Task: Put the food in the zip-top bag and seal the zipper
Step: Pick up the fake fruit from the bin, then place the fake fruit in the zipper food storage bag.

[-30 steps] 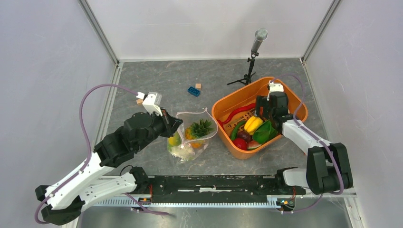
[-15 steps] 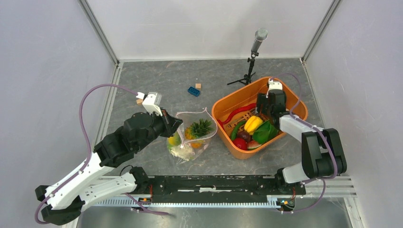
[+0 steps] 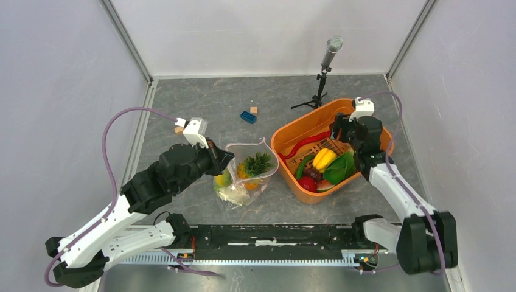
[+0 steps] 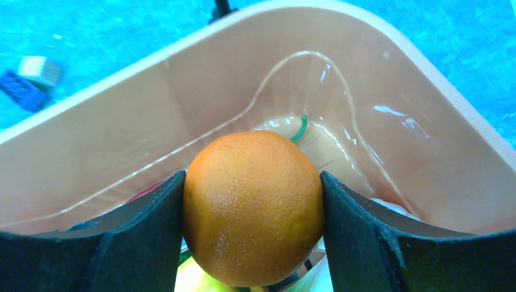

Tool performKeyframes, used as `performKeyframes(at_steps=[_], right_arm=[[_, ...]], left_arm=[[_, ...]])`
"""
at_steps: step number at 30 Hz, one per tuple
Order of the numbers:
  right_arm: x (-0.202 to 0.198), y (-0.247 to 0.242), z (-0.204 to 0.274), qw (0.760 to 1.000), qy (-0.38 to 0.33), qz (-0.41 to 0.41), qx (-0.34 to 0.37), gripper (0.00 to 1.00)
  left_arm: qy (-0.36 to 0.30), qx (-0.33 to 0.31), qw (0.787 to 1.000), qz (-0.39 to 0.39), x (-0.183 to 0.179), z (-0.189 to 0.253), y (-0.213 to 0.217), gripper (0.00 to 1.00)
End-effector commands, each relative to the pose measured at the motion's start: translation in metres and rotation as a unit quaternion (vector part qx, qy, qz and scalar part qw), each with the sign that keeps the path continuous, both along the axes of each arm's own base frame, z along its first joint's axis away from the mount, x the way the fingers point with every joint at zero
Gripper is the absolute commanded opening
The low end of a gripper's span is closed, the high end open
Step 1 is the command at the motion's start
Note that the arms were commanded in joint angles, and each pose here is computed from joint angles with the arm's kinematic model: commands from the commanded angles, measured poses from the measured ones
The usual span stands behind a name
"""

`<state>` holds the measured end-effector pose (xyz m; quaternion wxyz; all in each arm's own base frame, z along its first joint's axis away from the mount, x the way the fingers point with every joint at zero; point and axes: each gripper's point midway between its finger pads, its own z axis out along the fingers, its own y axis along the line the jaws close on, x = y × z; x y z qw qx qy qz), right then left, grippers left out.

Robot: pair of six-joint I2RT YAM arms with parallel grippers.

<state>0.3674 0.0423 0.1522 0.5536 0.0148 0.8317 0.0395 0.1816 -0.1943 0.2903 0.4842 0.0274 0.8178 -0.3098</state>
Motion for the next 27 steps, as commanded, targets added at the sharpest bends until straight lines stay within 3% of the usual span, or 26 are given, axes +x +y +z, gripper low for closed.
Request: performKeyframes(at_steps=[1, 7, 11, 19, 25, 27], right_arm=[[-0.020, 0.021, 0.022, 0.997, -0.034, 0.055, 0.042, 0.52], [-0.065, 0.077, 0.073, 0.963, -0.101, 0.205, 0.141, 0.53], [-0.103, 0.117, 0.119, 0.919, -0.149, 0.320, 0.175, 0.53], [-0.180, 0.199, 0.171, 0.822, -0.186, 0.511, 0.167, 0.52], [-0.215, 0.242, 0.181, 0.784, -0.188, 0.573, 0.148, 0.53], [-0.219, 0.260, 0.178, 0.789, -0.178, 0.574, 0.129, 0.53]], left_arm=[[-0.011, -0.017, 1.000, -0.006, 0.002, 0.010, -0.006, 0.02], [-0.012, -0.019, 1.000, -0.008, 0.002, 0.012, -0.007, 0.02], [-0.010, -0.019, 1.000, -0.014, 0.002, 0.013, -0.011, 0.02], [-0.006, -0.023, 0.999, -0.028, 0.002, 0.015, -0.020, 0.02], [0.000, -0.024, 0.999, -0.032, 0.001, 0.013, -0.022, 0.02], [0.001, -0.024, 0.999, -0.038, 0.001, 0.014, -0.025, 0.02]])
